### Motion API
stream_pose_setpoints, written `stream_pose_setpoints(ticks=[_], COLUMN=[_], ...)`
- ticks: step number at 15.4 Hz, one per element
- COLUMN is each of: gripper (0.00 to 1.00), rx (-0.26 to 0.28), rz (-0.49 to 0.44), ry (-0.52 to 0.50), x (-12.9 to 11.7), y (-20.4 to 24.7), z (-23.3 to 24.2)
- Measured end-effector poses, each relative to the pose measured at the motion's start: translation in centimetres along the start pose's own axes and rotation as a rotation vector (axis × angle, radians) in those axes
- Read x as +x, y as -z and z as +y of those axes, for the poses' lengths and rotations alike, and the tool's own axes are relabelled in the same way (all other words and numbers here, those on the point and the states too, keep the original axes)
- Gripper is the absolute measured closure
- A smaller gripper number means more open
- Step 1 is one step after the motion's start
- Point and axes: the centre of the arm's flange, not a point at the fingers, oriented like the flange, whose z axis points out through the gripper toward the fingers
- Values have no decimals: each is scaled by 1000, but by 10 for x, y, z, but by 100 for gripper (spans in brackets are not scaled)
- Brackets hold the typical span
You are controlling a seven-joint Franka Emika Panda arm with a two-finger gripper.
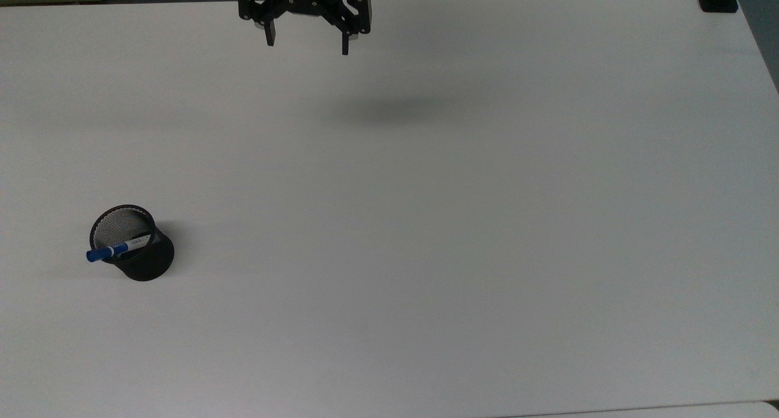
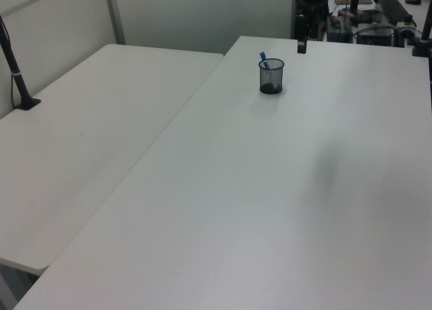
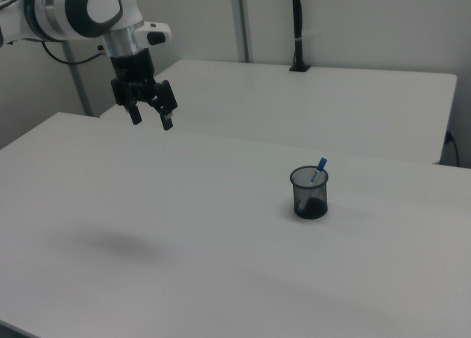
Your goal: Remove the marker
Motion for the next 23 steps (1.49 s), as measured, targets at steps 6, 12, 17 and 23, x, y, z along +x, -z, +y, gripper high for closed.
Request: stream_pose_setpoints(ticks=[6, 12, 17, 23], gripper=[0, 0, 0, 0], rx=[4, 3, 6, 9], rz=[31, 31, 52, 112], ry=[0, 0, 4, -28], x=[3, 3, 9, 27], y=[3, 2, -8, -22], z=[0, 0, -3, 15])
